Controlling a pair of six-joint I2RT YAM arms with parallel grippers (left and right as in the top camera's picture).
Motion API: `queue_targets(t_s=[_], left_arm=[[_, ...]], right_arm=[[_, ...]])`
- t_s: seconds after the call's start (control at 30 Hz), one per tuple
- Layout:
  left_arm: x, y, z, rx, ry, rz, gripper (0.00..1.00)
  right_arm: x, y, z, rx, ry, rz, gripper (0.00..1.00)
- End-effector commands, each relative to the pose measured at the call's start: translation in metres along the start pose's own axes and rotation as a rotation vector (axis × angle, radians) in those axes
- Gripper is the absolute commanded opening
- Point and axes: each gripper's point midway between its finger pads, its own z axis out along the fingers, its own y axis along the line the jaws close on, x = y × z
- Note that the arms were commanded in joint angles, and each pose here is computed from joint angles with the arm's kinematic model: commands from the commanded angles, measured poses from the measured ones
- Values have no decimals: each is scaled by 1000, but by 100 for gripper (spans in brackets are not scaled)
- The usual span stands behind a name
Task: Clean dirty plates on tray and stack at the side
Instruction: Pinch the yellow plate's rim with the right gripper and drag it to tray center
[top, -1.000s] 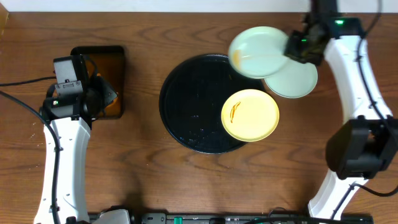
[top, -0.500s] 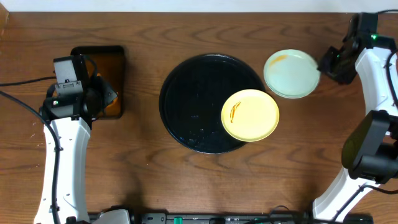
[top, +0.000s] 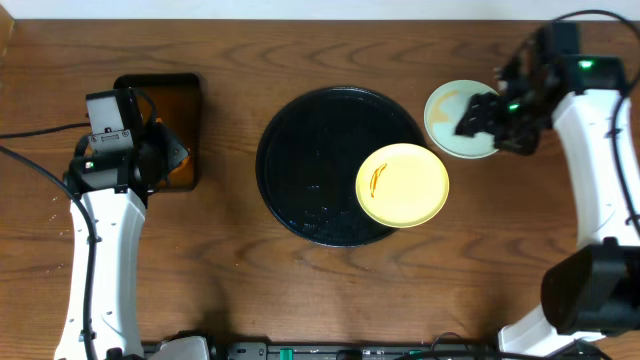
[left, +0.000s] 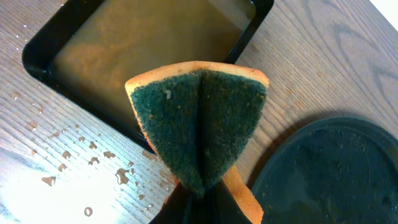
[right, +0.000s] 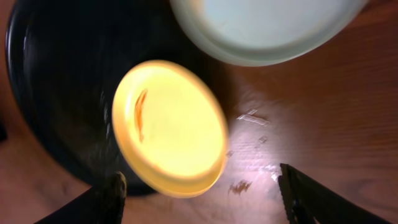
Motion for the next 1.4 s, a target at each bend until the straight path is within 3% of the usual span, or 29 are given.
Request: queue_targets(t_s=[0.0,0.17,0.37,0.47,0.63,0.77,0.83,0.87,0.93,1.1,1.37], left_arm=[[-6,-2,-3,4,-13,3,8],[-5,-1,-3,3,-10,3,8],[-5,-1,-3,3,-11,3,8],[-5,-1,-3,3,-11,3,8],[-5,-1,-3,3,-11,3,8],[-6,-2,-3,5,-14,3,8],[-6,-2,-3,5,-14,3,8],[-6,-2,-3,4,-14,3,8],[-6,-2,-3,4,-14,3,8],[-6,-2,-3,4,-14,3,8],[-6,-2,-3,5,-14,3,8]], right_arm=[[38,19,42,40,122,-104,99],[68,-16,78,313,145,2,99],[95,-24,105,306,215,0,99],[104,-9,134,161,222,9,90],[104,-7,151,109,191,22,84],[102,-8,158,101,169,42,60],[100,-8,159,97,160,40,31],[99,-7,159,95,154,42,11],[97,-7,159,96,146,61,1],[82,4,152,68,105,48,1],[46,58,134,-148,12,-40,1]])
